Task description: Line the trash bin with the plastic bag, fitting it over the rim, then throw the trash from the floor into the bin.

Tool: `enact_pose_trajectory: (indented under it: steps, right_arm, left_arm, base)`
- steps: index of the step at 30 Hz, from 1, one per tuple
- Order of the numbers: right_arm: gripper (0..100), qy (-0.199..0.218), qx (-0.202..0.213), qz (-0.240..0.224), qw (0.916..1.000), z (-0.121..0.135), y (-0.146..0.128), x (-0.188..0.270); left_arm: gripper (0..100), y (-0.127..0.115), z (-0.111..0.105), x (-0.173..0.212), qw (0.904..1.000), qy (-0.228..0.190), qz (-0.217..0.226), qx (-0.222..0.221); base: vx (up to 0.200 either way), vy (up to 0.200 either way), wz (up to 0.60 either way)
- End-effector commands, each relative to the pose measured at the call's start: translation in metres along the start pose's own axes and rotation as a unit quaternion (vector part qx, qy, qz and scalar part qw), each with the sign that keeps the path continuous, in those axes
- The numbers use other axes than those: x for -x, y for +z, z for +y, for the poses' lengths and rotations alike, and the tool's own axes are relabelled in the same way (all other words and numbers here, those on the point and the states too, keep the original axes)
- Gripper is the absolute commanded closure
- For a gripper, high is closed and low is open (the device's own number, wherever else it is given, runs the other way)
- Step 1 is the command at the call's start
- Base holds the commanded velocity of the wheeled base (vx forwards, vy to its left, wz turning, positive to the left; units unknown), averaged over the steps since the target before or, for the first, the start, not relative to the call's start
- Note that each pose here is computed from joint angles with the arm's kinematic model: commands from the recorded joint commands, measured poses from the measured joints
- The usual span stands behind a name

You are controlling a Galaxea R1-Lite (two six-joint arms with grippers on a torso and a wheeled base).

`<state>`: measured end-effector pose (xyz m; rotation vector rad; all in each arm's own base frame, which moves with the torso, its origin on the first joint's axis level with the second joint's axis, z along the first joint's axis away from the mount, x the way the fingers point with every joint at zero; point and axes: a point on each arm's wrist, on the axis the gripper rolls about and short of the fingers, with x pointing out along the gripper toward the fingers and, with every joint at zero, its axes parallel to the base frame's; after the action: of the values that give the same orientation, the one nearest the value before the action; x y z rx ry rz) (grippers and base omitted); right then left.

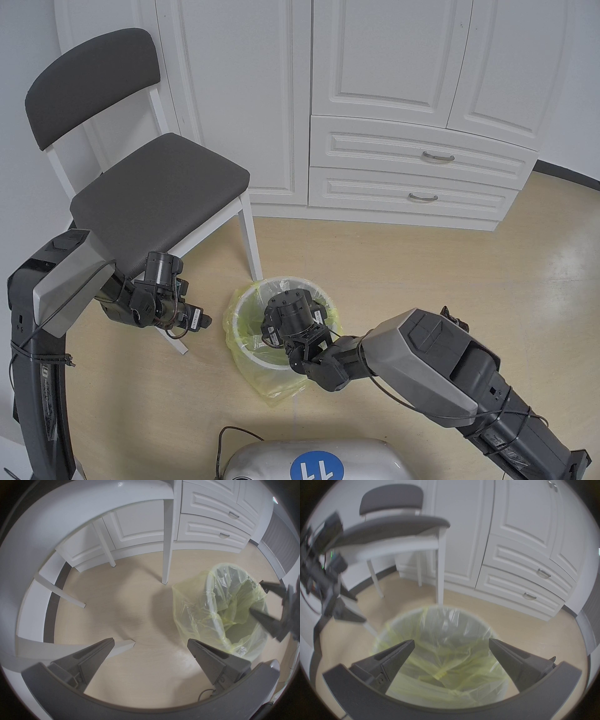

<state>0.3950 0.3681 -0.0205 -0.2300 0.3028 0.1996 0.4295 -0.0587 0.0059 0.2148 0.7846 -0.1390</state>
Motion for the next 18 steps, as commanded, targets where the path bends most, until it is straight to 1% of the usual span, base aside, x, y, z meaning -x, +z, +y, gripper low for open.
enact_pose_trajectory:
  steps: [1,3,6,11,15,18]
  right_arm:
    - [0,0.0,0.046,0.05,0.9977,0.007,-0.034,-0.01]
    - [0,0.002,0.059,0.065,0.9961,0.008,-0.03,-0.007]
    - [0,0.003,0.063,0.071,0.9954,0.008,-0.026,-0.005]
    - [0,0.008,0.079,0.092,0.9926,0.007,-0.01,0.007]
    - [0,0.01,0.095,0.117,0.9885,0.003,-0.001,0.015]
    - [0,0.011,0.117,0.156,0.9806,-0.001,0.004,0.024]
  left_arm:
    - [0,0.003,0.0,0.006,0.9999,0.0,-0.01,-0.001]
    - [0,0.002,0.0,0.006,0.9999,0.001,-0.01,-0.001]
    - [0,0.002,0.0,0.006,1.0,0.001,-0.009,-0.001]
    - [0,0.002,0.0,0.007,0.9999,0.001,-0.01,0.0]
    - [0,0.003,0.0,0.009,0.9999,0.001,-0.011,0.0]
    - [0,0.003,0.0,0.009,0.9999,0.001,-0.011,0.0]
  base:
    - [0.0,0.0,0.0]
    - [0.0,0.0,0.0]
    - [0.0,0.0,0.0]
    - [0.0,0.0,0.0]
    - [0.0,0.0,0.0]
    - [0.0,0.0,0.0]
